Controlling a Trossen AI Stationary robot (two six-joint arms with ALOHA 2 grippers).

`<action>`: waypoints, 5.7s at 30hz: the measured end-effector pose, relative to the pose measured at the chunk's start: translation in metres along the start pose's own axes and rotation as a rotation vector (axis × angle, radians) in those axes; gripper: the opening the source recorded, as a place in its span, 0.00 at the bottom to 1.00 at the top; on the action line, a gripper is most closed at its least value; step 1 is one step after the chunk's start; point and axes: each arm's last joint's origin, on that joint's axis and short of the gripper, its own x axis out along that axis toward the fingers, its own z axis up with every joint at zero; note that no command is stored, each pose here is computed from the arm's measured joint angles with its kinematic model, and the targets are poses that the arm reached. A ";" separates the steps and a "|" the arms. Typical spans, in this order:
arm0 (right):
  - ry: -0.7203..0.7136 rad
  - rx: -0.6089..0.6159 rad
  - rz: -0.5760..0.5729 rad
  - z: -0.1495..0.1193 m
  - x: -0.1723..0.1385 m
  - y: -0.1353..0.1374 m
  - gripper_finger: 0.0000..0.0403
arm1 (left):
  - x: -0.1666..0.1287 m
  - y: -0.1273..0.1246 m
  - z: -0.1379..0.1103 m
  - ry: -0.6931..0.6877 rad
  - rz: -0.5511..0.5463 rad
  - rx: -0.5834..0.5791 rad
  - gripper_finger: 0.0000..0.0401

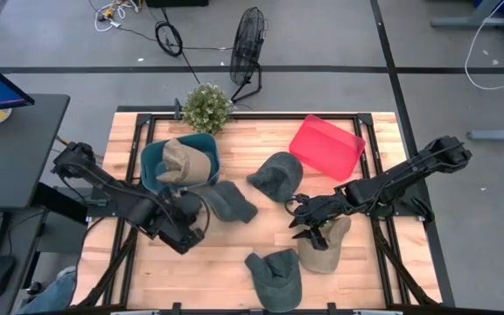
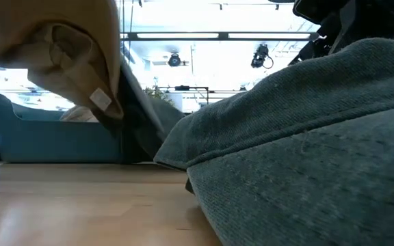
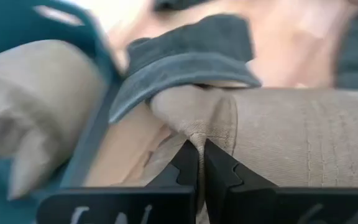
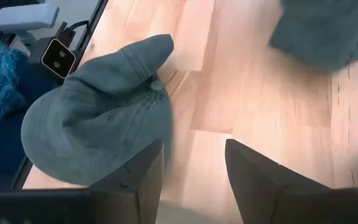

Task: Pick & Place hat
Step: Put the left brown cap into the blue bin, then put the brown cap into the blue bin

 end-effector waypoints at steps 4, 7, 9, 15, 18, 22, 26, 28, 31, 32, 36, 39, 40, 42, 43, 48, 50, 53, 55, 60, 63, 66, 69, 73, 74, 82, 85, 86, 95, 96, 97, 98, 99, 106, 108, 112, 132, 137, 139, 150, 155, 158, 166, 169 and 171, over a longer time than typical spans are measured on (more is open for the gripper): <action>-0.004 -0.036 0.001 0.000 0.000 0.000 0.44 | -0.013 0.003 0.008 -0.004 -0.002 -0.050 0.04; -0.007 -0.059 0.002 0.001 0.000 0.000 0.44 | -0.023 -0.003 0.016 -0.043 -0.087 -0.087 0.03; -0.009 -0.078 0.002 0.001 0.000 0.000 0.44 | -0.027 -0.010 0.020 -0.078 -0.158 -0.065 0.02; -0.027 -0.139 -0.012 0.002 0.000 0.000 0.44 | -0.032 -0.011 0.024 -0.125 -0.163 -0.026 0.02; -0.028 -0.157 -0.019 0.002 0.000 0.000 0.44 | -0.035 -0.010 0.027 -0.142 -0.155 -0.029 0.02; -0.029 -0.156 -0.020 0.003 0.000 0.000 0.44 | -0.048 -0.018 0.034 -0.199 -0.255 -0.036 0.02; -0.032 -0.160 -0.020 0.003 0.000 0.000 0.44 | -0.068 -0.027 0.040 -0.282 -0.372 0.011 0.02; -0.032 -0.175 -0.020 0.003 0.000 0.000 0.44 | -0.074 -0.027 0.041 -0.316 -0.369 0.012 0.02; -0.034 -0.192 -0.020 0.003 0.000 0.000 0.44 | -0.073 -0.020 0.040 -0.356 -0.267 0.003 0.02; -0.034 -0.195 -0.020 0.003 0.000 0.000 0.44 | -0.070 -0.015 0.039 -0.364 -0.207 -0.013 0.02; -0.044 -0.202 -0.019 0.004 0.000 0.000 0.44 | -0.057 0.017 0.036 -0.365 0.096 -0.186 0.01; -0.047 -0.203 -0.018 0.004 0.000 0.000 0.44 | -0.036 0.033 0.042 -0.411 0.221 -0.290 0.02; -0.048 -0.203 -0.018 0.004 0.000 0.000 0.44 | -0.030 0.037 0.043 -0.409 0.238 -0.286 0.02; -0.047 -0.203 -0.018 0.004 0.000 0.000 0.44 | -0.021 0.048 0.047 -0.398 0.274 -0.310 0.02; -0.047 -0.203 -0.018 0.004 0.000 0.000 0.44 | -0.014 0.055 0.048 -0.388 0.312 -0.333 0.02; -0.053 -0.204 -0.017 0.005 0.000 0.000 0.44 | 0.036 0.076 0.040 -0.334 0.493 -0.481 0.02; -0.054 -0.204 -0.017 0.005 0.000 0.001 0.44 | 0.056 0.086 0.032 -0.335 0.557 -0.556 0.02; -0.058 -0.205 -0.017 0.005 0.000 0.001 0.44 | 0.081 0.097 0.020 -0.344 0.621 -0.665 0.02; -0.059 -0.205 -0.017 0.005 0.000 0.001 0.44 | 0.099 0.101 0.010 -0.358 0.621 -0.720 0.02; -0.065 -0.206 -0.016 0.006 0.000 0.001 0.44 | 0.139 0.102 -0.013 -0.390 0.543 -0.761 0.02; -0.072 -0.206 -0.015 0.007 0.000 0.001 0.44 | 0.159 0.104 -0.026 -0.416 0.491 -0.800 0.03; -0.072 -0.206 -0.015 0.007 0.000 0.001 0.44 | 0.171 0.108 -0.040 -0.403 0.471 -0.817 0.05; -0.074 -0.206 -0.014 0.007 0.000 0.001 0.44 | 0.177 0.111 -0.050 -0.343 0.467 -0.819 0.09; -0.076 -0.207 -0.014 0.007 0.000 0.001 0.44 | 0.178 0.112 -0.053 -0.313 0.471 -0.786 0.15; -0.076 -0.207 -0.014 0.007 0.000 0.001 0.44 | 0.178 0.112 -0.053 -0.308 0.471 -0.770 0.17; -0.087 -0.206 -0.013 0.008 0.000 0.001 0.44 | 0.165 0.106 -0.037 -0.223 0.497 -0.612 0.29; -0.087 -0.175 -0.011 0.008 0.000 0.001 0.44 | 0.152 0.099 -0.020 -0.214 0.488 -0.535 0.30; -0.087 -0.165 -0.011 0.008 0.000 0.001 0.44 | 0.148 0.096 -0.015 -0.215 0.478 -0.509 0.30; -0.086 -0.162 0.002 0.007 0.000 0.005 0.44 | 0.128 0.081 0.018 -0.275 0.410 -0.401 0.29; -0.085 -0.153 0.007 0.007 0.000 0.007 0.44 | 0.128 0.081 0.018 -0.277 0.410 -0.397 0.29; -0.083 -0.138 0.013 0.006 0.000 0.009 0.44 | 0.128 0.081 0.018 -0.275 0.412 -0.387 0.29; -0.078 -0.125 0.020 0.005 0.000 0.011 0.44 | 0.128 0.081 0.018 -0.274 0.414 -0.377 0.29; -0.065 -0.111 0.027 0.003 0.001 0.014 0.44 | 0.127 0.081 0.018 -0.271 0.416 -0.359 0.29; 0.083 0.063 0.052 -0.018 0.001 0.039 0.44 | 0.125 0.076 0.015 -0.272 0.401 -0.327 0.29; 0.124 0.114 0.052 -0.024 0.000 0.046 0.44 | 0.125 0.073 0.014 -0.278 0.389 -0.324 0.29; 0.210 0.237 0.052 -0.037 -0.003 0.060 0.44 | 0.123 0.067 0.012 -0.290 0.360 -0.317 0.29; 0.551 0.530 -0.071 -0.093 -0.025 0.104 0.44 | 0.118 0.051 0.010 -0.346 0.253 -0.346 0.29; 0.583 0.601 -0.110 -0.101 -0.030 0.111 0.44 | 0.116 0.047 0.009 -0.354 0.233 -0.344 0.29; 0.586 0.622 -0.112 -0.103 -0.032 0.114 0.44 | 0.115 0.045 0.008 -0.355 0.225 -0.338 0.29; 0.634 0.571 -0.189 -0.121 -0.018 0.119 0.44 | 0.109 0.034 -0.002 -0.358 0.180 -0.293 0.29; 0.598 0.493 -0.174 -0.111 -0.013 0.118 0.44 | 0.106 0.031 -0.005 -0.358 0.167 -0.281 0.29; 0.548 0.420 -0.125 -0.088 -0.018 0.126 0.44 | 0.106 0.030 -0.006 -0.360 0.161 -0.277 0.29; 0.295 -0.023 -0.329 -0.038 -0.043 0.134 0.44 | 0.105 0.025 -0.002 -0.390 0.111 -0.321 0.29; 0.332 -0.064 -0.353 -0.042 -0.037 0.123 0.41 | 0.104 0.021 0.001 -0.412 0.073 -0.348 0.29; 0.361 -0.040 -0.380 -0.050 -0.030 0.112 0.39 | 0.103 0.016 0.003 -0.417 0.031 -0.312 0.29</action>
